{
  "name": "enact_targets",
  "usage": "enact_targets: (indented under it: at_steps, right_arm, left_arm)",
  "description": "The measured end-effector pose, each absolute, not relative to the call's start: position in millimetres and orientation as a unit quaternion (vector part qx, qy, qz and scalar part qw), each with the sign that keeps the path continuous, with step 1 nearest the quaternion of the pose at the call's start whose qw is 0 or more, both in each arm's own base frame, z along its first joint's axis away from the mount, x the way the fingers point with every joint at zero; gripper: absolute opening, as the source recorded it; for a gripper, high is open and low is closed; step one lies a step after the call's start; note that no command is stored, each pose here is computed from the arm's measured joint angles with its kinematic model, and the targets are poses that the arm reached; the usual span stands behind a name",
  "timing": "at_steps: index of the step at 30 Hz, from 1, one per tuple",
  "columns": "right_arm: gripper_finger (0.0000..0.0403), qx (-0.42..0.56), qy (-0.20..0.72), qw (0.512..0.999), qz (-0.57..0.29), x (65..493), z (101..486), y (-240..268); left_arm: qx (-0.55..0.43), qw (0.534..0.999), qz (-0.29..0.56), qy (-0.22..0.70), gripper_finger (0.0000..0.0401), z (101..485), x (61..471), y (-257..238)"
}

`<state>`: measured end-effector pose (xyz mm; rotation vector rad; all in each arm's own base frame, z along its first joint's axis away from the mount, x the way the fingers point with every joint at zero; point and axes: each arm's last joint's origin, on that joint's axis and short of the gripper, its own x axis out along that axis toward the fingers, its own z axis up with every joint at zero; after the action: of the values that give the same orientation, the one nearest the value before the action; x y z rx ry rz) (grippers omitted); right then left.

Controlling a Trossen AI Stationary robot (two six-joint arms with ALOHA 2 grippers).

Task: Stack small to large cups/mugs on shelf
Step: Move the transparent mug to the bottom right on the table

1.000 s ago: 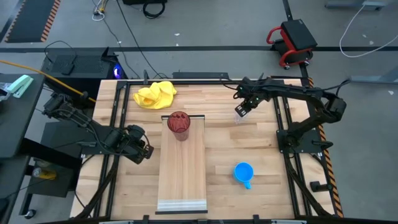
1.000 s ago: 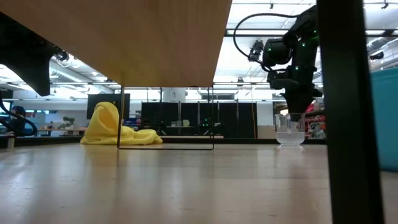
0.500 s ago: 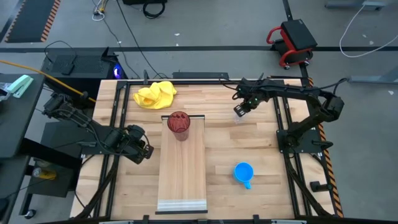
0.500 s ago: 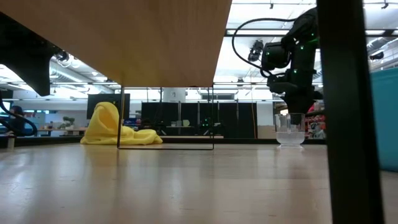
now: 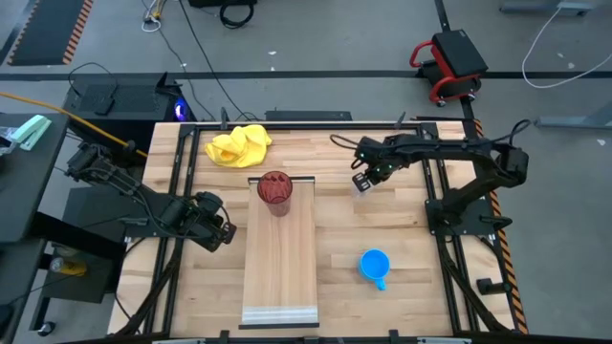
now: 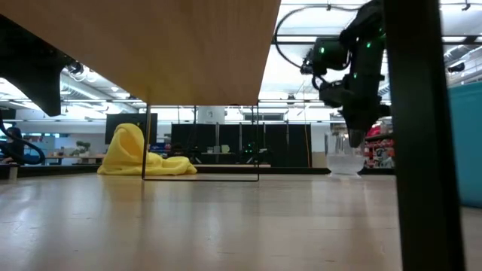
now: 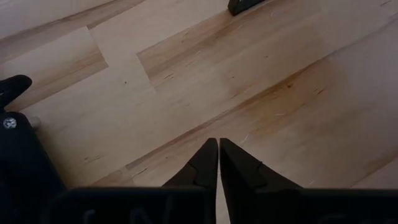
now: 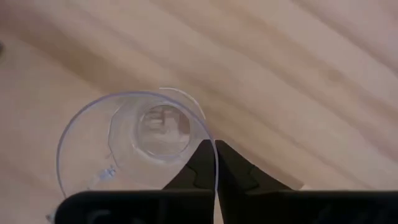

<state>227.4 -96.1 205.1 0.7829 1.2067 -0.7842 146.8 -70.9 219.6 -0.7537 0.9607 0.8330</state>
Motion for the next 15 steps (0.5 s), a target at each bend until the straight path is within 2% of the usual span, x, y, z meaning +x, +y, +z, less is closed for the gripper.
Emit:
enact_targets:
  at_steps: [8, 15]
  right_arm:
    - [0.0003, 0.307, 0.553, 0.690, -0.352, 230.4, 262.3, -56.3]
    - [0.0002, 0.308, 0.538, 0.724, -0.303, 233.4, 330.7, 11.1]
  left_arm:
    - [-0.343, 0.739, 0.379, 0.438, 0.0008, 219.6, 146.8, -70.9]
    - [-0.343, 0.739, 0.379, 0.438, 0.0027, 219.6, 146.8, -70.9]
